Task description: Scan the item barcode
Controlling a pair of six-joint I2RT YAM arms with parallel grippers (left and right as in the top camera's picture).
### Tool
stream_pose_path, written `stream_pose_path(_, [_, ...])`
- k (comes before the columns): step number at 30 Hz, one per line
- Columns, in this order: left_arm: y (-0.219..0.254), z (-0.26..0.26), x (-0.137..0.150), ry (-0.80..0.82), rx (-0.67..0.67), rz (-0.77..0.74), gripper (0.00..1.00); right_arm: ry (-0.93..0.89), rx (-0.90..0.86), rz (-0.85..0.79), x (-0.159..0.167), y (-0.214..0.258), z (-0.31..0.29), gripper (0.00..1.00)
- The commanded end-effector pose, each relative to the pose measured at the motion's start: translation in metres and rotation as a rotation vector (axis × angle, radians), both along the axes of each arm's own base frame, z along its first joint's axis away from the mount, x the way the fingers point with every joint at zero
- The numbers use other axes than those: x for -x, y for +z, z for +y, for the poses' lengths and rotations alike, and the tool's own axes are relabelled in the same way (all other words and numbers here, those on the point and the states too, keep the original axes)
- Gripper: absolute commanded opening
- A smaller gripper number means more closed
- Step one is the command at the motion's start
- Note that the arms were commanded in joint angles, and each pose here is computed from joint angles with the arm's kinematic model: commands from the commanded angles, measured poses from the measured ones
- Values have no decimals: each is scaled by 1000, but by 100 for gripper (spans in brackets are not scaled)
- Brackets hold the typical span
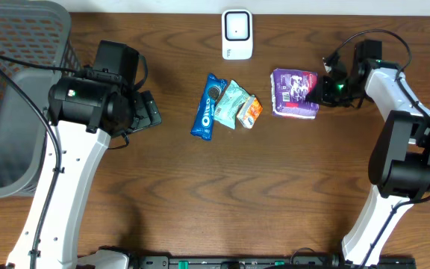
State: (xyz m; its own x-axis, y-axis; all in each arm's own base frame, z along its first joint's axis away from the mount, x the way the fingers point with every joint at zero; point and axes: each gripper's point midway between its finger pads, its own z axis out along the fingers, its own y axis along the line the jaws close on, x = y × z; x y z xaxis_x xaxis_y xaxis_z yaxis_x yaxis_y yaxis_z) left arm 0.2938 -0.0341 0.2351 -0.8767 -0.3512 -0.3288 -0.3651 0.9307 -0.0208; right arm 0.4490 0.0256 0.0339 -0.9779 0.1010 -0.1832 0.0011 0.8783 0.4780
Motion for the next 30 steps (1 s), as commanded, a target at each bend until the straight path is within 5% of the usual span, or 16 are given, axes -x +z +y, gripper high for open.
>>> stream_pose_path(1, [4, 2, 1, 11, -1, -14, 98, -40, 193, -8, -9, 23, -28, 1])
stream_pose_path(11, [4, 2, 1, 11, -1, -14, 98, -348, 1143, -104, -1, 135, -99, 1])
stream_pose_path(15, [4, 2, 1, 11, -1, -14, 98, -393, 1361, -158, 3, 132, -82, 1])
stream_pose_path(20, [4, 2, 1, 11, -1, -14, 98, -264, 1325, -128, 1, 83, -47, 1])
stream_pose_path(22, [4, 2, 1, 11, -1, -14, 98, -258, 1251, -107, 1, 75, -42, 23])
stream_pose_path(23, [4, 2, 1, 11, -1, -14, 98, -262, 1168, -87, 0, 73, -42, 58])
stream_pose_path(30, [4, 2, 1, 11, -1, -14, 98, -201, 531, -34, -18, 93, -74, 82])
